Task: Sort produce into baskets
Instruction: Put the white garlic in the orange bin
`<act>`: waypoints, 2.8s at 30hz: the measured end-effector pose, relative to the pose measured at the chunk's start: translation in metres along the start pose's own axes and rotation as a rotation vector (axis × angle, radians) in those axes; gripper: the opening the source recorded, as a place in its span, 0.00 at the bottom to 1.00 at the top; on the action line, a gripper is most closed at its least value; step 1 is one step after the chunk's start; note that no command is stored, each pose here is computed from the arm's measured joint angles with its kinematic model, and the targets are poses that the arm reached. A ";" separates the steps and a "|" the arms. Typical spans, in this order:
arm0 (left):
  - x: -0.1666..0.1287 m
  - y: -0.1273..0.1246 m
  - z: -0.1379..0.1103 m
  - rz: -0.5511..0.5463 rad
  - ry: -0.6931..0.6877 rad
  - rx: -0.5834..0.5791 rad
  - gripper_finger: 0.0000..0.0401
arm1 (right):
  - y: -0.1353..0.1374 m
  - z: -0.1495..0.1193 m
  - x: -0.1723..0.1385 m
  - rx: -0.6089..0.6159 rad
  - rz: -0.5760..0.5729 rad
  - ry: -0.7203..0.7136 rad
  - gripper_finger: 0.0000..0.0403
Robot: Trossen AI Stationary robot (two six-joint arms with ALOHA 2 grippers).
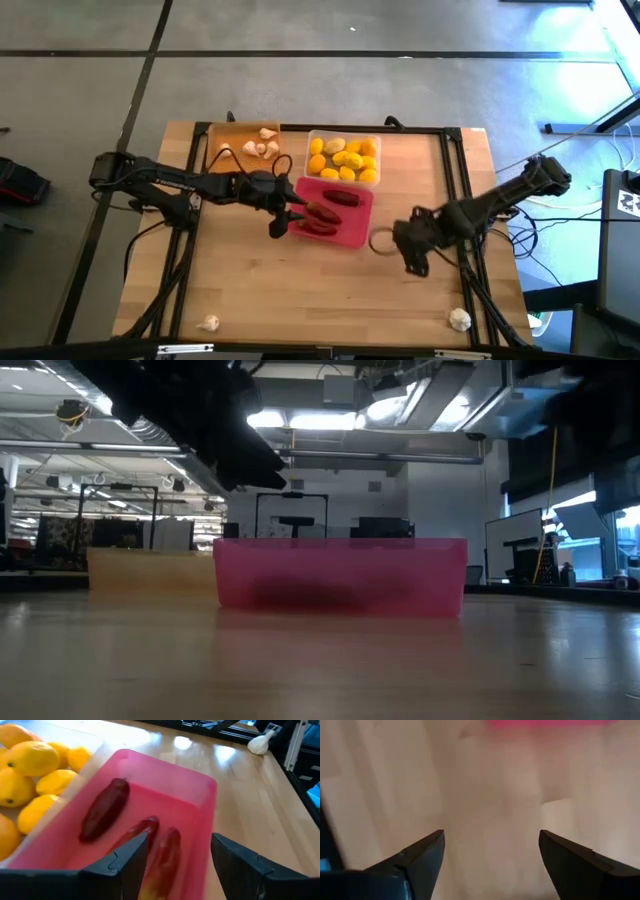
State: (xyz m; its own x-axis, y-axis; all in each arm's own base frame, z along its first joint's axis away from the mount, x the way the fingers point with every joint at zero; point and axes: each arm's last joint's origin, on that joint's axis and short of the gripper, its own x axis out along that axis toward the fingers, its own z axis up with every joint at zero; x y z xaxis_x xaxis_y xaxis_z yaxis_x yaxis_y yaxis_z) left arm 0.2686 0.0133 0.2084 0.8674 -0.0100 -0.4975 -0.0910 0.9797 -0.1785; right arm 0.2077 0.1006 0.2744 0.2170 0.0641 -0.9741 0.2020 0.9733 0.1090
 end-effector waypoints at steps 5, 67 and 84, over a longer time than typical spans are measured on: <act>0.000 -0.024 -0.004 -0.015 -0.004 0.009 0.52 | 0.029 -0.027 -0.002 -0.023 0.042 0.031 0.79; -0.003 -0.057 -0.010 0.035 -0.046 0.061 0.52 | 0.141 -0.129 0.062 -0.023 0.049 0.483 0.03; -0.003 -0.057 -0.008 0.054 -0.077 0.062 0.52 | 0.117 -0.040 0.002 -0.223 -0.263 0.023 0.03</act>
State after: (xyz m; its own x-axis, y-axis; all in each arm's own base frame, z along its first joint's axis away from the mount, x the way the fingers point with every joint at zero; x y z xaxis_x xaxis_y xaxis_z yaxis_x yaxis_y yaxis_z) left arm 0.2673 -0.0443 0.2134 0.8972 0.0563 -0.4380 -0.1102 0.9890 -0.0987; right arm 0.1934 0.2230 0.2776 0.1631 -0.1931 -0.9675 0.0339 0.9812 -0.1901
